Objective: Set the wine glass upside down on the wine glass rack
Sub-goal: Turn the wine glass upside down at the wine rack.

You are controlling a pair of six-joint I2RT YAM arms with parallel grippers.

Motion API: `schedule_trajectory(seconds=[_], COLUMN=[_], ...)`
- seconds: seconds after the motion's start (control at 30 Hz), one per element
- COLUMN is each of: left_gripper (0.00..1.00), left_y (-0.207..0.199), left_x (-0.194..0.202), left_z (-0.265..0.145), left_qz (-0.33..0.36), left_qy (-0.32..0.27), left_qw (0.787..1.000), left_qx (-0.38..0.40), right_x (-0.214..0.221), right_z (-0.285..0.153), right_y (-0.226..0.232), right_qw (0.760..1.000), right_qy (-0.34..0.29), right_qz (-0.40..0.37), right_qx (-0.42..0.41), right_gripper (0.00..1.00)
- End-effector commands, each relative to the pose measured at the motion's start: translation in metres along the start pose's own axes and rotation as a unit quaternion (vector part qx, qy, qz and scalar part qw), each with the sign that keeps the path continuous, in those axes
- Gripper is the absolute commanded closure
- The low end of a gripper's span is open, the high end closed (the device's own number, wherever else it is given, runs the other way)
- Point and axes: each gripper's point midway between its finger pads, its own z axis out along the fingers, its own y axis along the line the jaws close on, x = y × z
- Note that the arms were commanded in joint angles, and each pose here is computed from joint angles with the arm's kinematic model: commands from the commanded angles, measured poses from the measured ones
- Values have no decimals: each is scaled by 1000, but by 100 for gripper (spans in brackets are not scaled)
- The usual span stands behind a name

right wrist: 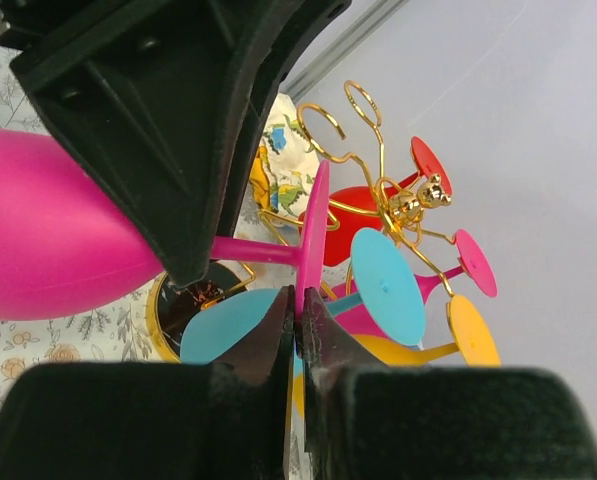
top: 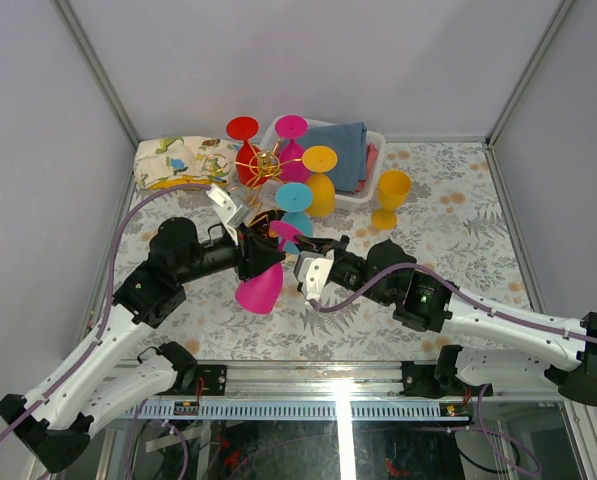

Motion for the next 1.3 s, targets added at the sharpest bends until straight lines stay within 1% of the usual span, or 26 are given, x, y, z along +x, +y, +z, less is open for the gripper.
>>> schedule_trajectory(seconds=[0.0,0.07,0.17,0.4,0.5,0.53,0.63,0.67,0.7,0.73,0.8,0.87,0.93,1.03,1.13,1.27], left_gripper=[84,91,99,100,100,100,100,100,100,100,100,100,100,100,100,100], left_y=[-7,-6,-6,-6,-4,-4,-2,-1,1,1,5,10,22,34,42,53], left_x=[-4,-3,-4,-6,-9,-10,-12,-13,-14,-15,-15,-15,-17,-29,-37,-43], left_z=[5,6,6,8,8,7,5,3,2,1,-3,-7,-16,-34,-48,-55], left_qz=[4,4,5,2,1,2,3,4,5,6,7,9,15,24,30,27], left_qy=[-14,-14,-17,-29,-38,-41,-49,-53,-57,-61,-67,-71,-81,-116,-146,-182], left_qw=[1000,1000,1000,999,999,999,999,999,998,998,998,997,993,984,975,963], left_qx=[25,25,25,28,22,20,9,5,0,-4,-17,-37,-81,-134,-167,-197], right_x=[-29,-29,-26,-28,-25,-23,-20,-19,-19,-18,-17,-14,-9,0,10,23], right_z=[-3,-3,-2,-4,-4,-4,-5,-6,-6,-7,-9,-13,-18,-28,-37,-47], right_y=[-31,-32,-31,-29,-27,-26,-26,-27,-28,-27,-29,-29,-30,-28,-24,-17], right_qw=[997,997,997,994,993,993,993,992,992,992,993,992,992,990,988,986], right_qy=[-47,-46,-42,-52,-48,-45,-40,-39,-37,-35,-31,-23,-14,-2,8,27], right_qz=[10,14,21,67,78,80,84,85,85,86,86,85,88,104,113,125], right_qx=[64,66,67,72,73,74,79,79,80,80,81,85,91,99,106,107], right_gripper=[98,98,98,97,94,92,82,76,66,59,50,44,40,38,37,36])
